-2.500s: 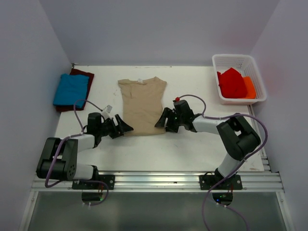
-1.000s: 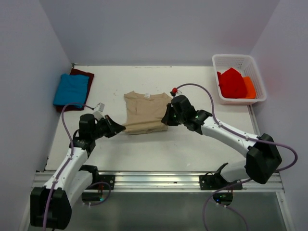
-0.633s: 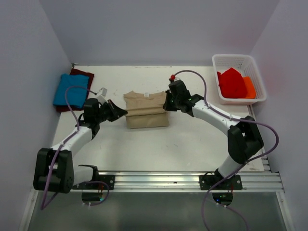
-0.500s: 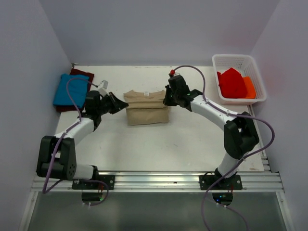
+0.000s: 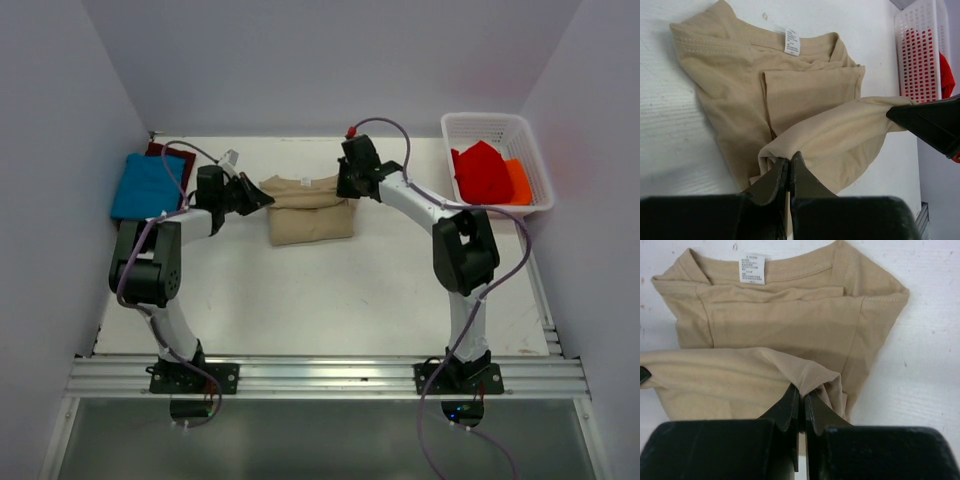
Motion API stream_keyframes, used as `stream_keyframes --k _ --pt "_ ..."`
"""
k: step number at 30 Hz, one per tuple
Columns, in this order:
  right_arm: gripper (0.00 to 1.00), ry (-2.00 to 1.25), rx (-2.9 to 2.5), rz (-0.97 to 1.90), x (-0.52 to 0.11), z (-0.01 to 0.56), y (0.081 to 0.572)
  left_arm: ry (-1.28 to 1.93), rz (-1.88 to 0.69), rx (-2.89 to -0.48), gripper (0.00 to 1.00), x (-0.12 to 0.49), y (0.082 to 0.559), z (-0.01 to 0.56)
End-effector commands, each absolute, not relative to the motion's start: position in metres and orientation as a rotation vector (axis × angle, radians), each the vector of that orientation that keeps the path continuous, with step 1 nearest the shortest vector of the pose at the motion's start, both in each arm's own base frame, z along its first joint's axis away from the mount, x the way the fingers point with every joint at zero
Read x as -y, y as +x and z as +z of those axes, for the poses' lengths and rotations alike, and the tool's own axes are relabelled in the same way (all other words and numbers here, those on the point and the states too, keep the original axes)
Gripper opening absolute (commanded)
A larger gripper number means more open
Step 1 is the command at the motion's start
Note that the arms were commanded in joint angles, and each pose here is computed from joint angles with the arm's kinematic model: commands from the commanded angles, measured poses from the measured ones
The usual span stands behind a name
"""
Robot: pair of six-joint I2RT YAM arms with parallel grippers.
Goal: Fold and stack the t-shirts
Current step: Fold the tshirt
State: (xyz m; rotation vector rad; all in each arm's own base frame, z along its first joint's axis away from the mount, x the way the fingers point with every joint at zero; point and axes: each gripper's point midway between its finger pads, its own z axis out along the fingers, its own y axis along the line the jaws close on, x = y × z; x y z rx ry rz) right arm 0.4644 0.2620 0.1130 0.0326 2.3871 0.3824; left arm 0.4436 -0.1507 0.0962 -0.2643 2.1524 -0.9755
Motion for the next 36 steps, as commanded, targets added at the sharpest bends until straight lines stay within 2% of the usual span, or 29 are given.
stream_keyframes --k 1,4,5,7,8,9,10,11,12,14,15,17,19,22,29,30,31,32,33,34,35,36 --pt "0.00 0.046 -2.361 0.350 -0.260 0.117 0.491 -0.196 -0.959 -2.055 0.00 0.150 0.483 0.112" --pt "0.00 0.086 -2.321 0.354 -0.262 0.124 0.518 -0.172 -0.991 -2.018 0.00 0.155 0.511 0.115" --pt "0.00 0.090 -2.346 0.338 -0.262 0.106 0.525 -0.151 -0.991 -1.982 0.00 0.157 0.528 0.130" --pt "0.00 0.162 -2.296 0.308 -0.258 0.117 0.555 -0.161 -0.974 -1.987 0.00 0.157 0.549 0.117" --pt "0.00 0.201 -2.279 0.282 -0.254 0.117 0.566 -0.195 -0.934 -1.961 0.02 0.152 0.572 0.131" --pt "0.13 0.257 -2.244 0.267 -0.251 0.111 0.588 -0.233 -0.926 -1.955 0.22 0.146 0.584 0.122" --pt "0.65 0.279 -2.203 0.244 -0.245 0.114 0.601 -0.260 -0.900 -1.924 0.70 0.141 0.594 0.126" --pt "0.86 0.291 -2.176 0.228 -0.244 0.112 0.609 -0.320 -0.826 -1.886 0.90 0.126 0.610 0.138" --pt "0.99 0.270 -2.130 0.208 -0.242 0.119 0.620 -0.321 -0.803 -1.864 1.00 0.122 0.615 0.146" --pt "0.99 0.246 -2.115 0.172 -0.234 0.118 0.622 -0.301 -0.746 -1.843 1.00 0.115 0.620 0.164" --pt "0.99 0.255 -2.037 0.216 -0.231 0.152 0.624 -0.280 -0.735 -1.808 1.00 0.113 0.617 0.184" --pt "0.99 0.247 -1.989 0.258 -0.229 0.145 0.616 -0.258 -0.728 -1.762 1.00 0.112 0.605 0.201" --pt "0.99 0.246 -1.937 0.295 -0.228 0.173 0.608 -0.244 -0.736 -1.747 1.00 0.112 0.596 0.207" --pt "0.99 0.220 -1.927 0.318 -0.227 0.182 0.594 -0.214 -0.764 -1.743 1.00 0.117 0.580 0.210" --pt "0.99 0.148 -1.987 0.442 -0.244 0.165 0.573 -0.152 -0.840 -1.926 1.00 0.135 0.552 0.142" --pt "0.95 0.102 -2.028 0.505 -0.256 0.157 0.568 -0.150 -0.859 -1.955 0.98 0.138 0.549 0.128" --pt "0.85 0.069 -2.069 0.544 -0.264 0.149 0.563 -0.118 -0.913 -1.970 0.95 0.147 0.543 0.122" --pt "0.68 0.057 -2.058 0.610 -0.276 0.160 0.568 -0.095 -0.945 -1.964 0.92 0.155 0.542 0.121" --pt "0.16 0.045 -2.153 0.653 -0.285 0.132 0.563 -0.105 -0.989 -1.989 0.80 0.161 0.540 0.107" --pt "0.00 0.021 -2.204 0.761 -0.300 0.124 0.557 -0.073 -1.057 -1.986 0.72 0.170 0.537 0.108" --pt "0.00 0.035 -2.246 0.828 -0.310 0.119 0.556 -0.044 -1.104 -1.962 0.62 0.179 0.538 0.111" --pt "0.00 0.073 -2.296 0.893 -0.321 0.106 0.561 -0.064 -1.168 -1.986 0.43 0.187 0.536 0.099"
